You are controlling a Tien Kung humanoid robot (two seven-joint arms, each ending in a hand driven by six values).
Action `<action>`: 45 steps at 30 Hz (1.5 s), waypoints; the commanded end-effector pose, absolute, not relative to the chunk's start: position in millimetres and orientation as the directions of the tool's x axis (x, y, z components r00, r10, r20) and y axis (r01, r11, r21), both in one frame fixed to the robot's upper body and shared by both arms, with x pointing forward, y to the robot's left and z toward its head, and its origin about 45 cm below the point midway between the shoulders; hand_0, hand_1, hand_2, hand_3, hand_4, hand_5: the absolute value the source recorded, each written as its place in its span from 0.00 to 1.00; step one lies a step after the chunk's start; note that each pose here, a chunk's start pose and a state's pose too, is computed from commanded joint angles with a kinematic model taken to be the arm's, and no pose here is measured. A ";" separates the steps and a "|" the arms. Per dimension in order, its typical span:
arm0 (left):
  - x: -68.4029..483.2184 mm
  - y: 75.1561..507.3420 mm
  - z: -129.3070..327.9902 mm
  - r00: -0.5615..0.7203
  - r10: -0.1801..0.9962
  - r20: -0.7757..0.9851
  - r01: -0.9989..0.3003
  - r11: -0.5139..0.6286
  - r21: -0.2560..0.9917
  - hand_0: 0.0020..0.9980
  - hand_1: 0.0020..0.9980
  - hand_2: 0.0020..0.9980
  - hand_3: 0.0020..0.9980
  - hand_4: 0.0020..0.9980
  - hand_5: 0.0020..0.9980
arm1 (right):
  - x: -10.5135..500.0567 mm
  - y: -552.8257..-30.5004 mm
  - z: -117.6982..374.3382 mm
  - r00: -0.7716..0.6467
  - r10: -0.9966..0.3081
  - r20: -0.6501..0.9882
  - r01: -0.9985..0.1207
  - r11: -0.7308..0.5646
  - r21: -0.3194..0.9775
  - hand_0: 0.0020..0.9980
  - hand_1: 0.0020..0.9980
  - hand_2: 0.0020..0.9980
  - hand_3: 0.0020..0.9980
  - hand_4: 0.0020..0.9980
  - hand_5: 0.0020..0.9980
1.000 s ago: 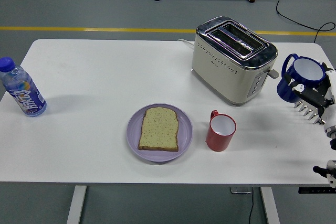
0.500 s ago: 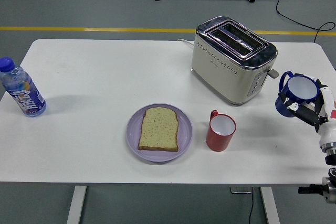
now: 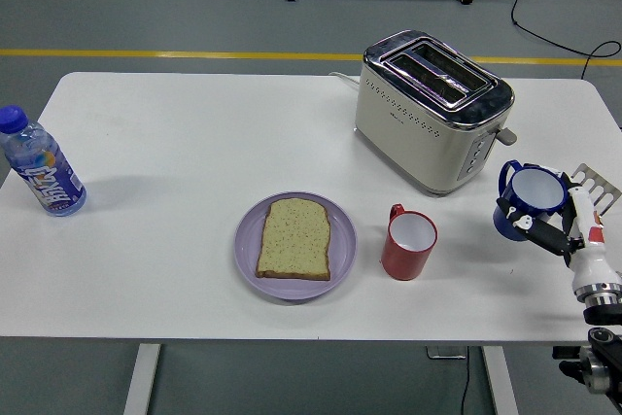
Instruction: Pick up the cup,pour liquid into bread,place the cup on the desk
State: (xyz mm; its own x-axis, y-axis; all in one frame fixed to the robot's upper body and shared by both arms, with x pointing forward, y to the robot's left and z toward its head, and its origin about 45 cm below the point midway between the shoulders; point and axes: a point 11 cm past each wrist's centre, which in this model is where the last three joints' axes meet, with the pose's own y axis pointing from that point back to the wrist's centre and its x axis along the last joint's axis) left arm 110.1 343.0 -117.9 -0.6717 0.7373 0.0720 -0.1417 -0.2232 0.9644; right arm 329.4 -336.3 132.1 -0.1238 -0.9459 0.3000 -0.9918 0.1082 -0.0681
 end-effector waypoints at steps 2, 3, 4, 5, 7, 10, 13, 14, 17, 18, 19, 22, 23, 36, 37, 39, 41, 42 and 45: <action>110.0 343.2 -117.9 -0.672 0.737 0.072 -0.142 -0.223 0.964 0.69 0.76 0.77 0.61 0.40 1.00 | 329.1 -334.6 128.8 -0.123 -0.945 0.305 -0.992 0.109 -0.063 0.52 0.43 0.53 0.53 0.64 0.00; 110.1 343.3 -117.9 -0.672 0.737 0.072 -0.142 -0.224 0.964 0.69 0.76 0.77 0.61 0.40 1.00 | 329.0 -333.6 127.0 -0.120 -0.943 0.311 -0.992 0.106 -0.062 0.52 0.43 0.53 0.53 0.64 0.00; 110.0 343.1 -117.9 -0.672 0.737 0.072 -0.142 -0.223 0.964 0.69 0.76 0.77 0.61 0.40 1.00 | 328.6 -332.3 124.7 -0.115 -0.942 0.315 -0.993 0.102 -0.059 0.53 0.43 0.53 0.52 0.64 0.00; 109.9 343.0 -117.9 -0.672 0.737 0.072 -0.141 -0.223 0.964 0.69 0.76 0.77 0.61 0.40 1.00 | 328.2 -331.5 123.3 -0.111 -0.942 0.318 -0.994 0.098 -0.056 0.53 0.43 0.53 0.52 0.64 0.00; 109.9 342.8 -118.0 -0.672 0.737 0.073 -0.140 -0.223 0.965 0.69 0.76 0.77 0.61 0.40 1.00 | 327.7 -329.0 120.9 -0.100 -0.941 0.324 -0.995 0.087 -0.053 0.53 0.43 0.53 0.52 0.64 0.00; 108.9 342.2 -118.3 -0.671 0.738 0.074 -0.138 -0.222 0.965 0.69 0.76 0.77 0.61 0.40 1.00 | 327.5 -325.0 117.5 -0.081 -0.940 0.331 -0.996 0.069 -0.048 0.53 0.44 0.53 0.52 0.63 0.00; 108.0 342.0 -118.5 -0.669 0.739 0.075 -0.135 -0.221 0.966 0.69 0.76 0.77 0.61 0.40 1.00 | 327.5 -323.2 115.1 -0.073 -0.940 0.333 -0.997 0.062 -0.044 0.53 0.44 0.53 0.52 0.63 0.00; 107.7 341.8 -118.6 -0.669 0.739 0.076 -0.135 -0.221 0.966 0.69 0.76 0.77 0.61 0.40 1.00 | 327.1 -322.8 113.9 -0.071 -0.941 0.332 -0.997 0.060 -0.041 0.53 0.44 0.53 0.52 0.63 0.00; 107.1 341.6 -118.8 -0.669 0.740 0.077 -0.133 -0.220 0.966 0.69 0.76 0.77 0.61 0.40 1.00 | 327.0 -322.1 111.5 -0.064 -0.942 0.330 -0.998 0.057 -0.032 0.53 0.44 0.53 0.52 0.63 0.00; 106.7 341.4 -118.9 -0.667 0.741 0.077 -0.132 -0.220 0.967 0.69 0.76 0.77 0.61 0.40 1.00 | 327.2 -321.8 110.2 -0.059 -0.942 0.330 -0.998 0.053 -0.027 0.53 0.44 0.53 0.52 0.63 0.00; 106.5 341.4 -119.0 -0.667 0.741 0.078 -0.131 -0.219 0.967 0.69 0.76 0.77 0.61 0.40 1.00 | 327.2 -321.6 109.6 -0.056 -0.942 0.330 -0.998 0.051 -0.025 0.53 0.44 0.53 0.52 0.63 0.00; 106.2 340.9 -119.1 -0.665 0.743 0.078 -0.131 -0.218 0.967 0.69 0.76 0.77 0.61 0.40 1.00 | 327.4 -322.2 106.6 -0.055 -0.944 0.325 -0.998 0.053 -0.015 0.53 0.44 0.53 0.53 0.63 0.00; 106.2 340.8 -119.1 -0.665 0.743 0.078 -0.131 -0.218 0.967 0.69 0.76 0.77 0.61 0.40 1.00 | 327.4 -322.3 106.2 -0.055 -0.945 0.324 -0.998 0.054 -0.014 0.53 0.44 0.53 0.53 0.63 0.00; 102.7 337.8 -120.5 -0.659 0.748 0.077 -0.125 -0.210 0.970 0.69 0.76 0.77 0.61 0.40 1.00 | 326.2 -321.3 95.6 -0.071 -0.956 0.285 -0.997 0.076 0.005 0.52 0.44 0.54 0.53 0.62 0.00; 102.6 337.4 -120.6 -0.660 0.748 0.076 -0.125 -0.209 0.970 0.69 0.76 0.77 0.61 0.40 1.00 | 326.7 -321.0 94.8 -0.070 -0.956 0.286 -0.997 0.076 0.008 0.52 0.44 0.54 0.53 0.62 0.00; 102.5 336.8 -120.8 -0.660 0.748 0.075 -0.125 -0.208 0.970 0.69 0.76 0.77 0.61 0.40 1.00 | 327.0 -320.7 93.0 -0.068 -0.956 0.285 -0.997 0.075 0.016 0.52 0.44 0.54 0.53 0.62 0.00; 102.5 336.6 -120.8 -0.660 0.748 0.074 -0.126 -0.207 0.970 0.69 0.76 0.77 0.61 0.40 1.00 | 327.1 -320.4 91.0 -0.064 -0.956 0.285 -0.997 0.074 0.025 0.52 0.44 0.54 0.53 0.63 0.00; 102.7 336.6 -120.8 -0.660 0.748 0.073 -0.126 -0.207 0.970 0.69 0.76 0.77 0.61 0.40 1.00 | 327.0 -320.8 89.5 -0.063 -0.956 0.286 -0.997 0.075 0.030 0.52 0.44 0.54 0.53 0.63 0.00; 102.9 336.3 -120.8 -0.660 0.748 0.072 -0.127 -0.206 0.970 0.69 0.76 0.77 0.61 0.40 1.00 | 326.3 -322.7 86.3 -0.066 -0.955 0.288 -0.996 0.082 0.042 0.52 0.44 0.54 0.53 0.63 0.00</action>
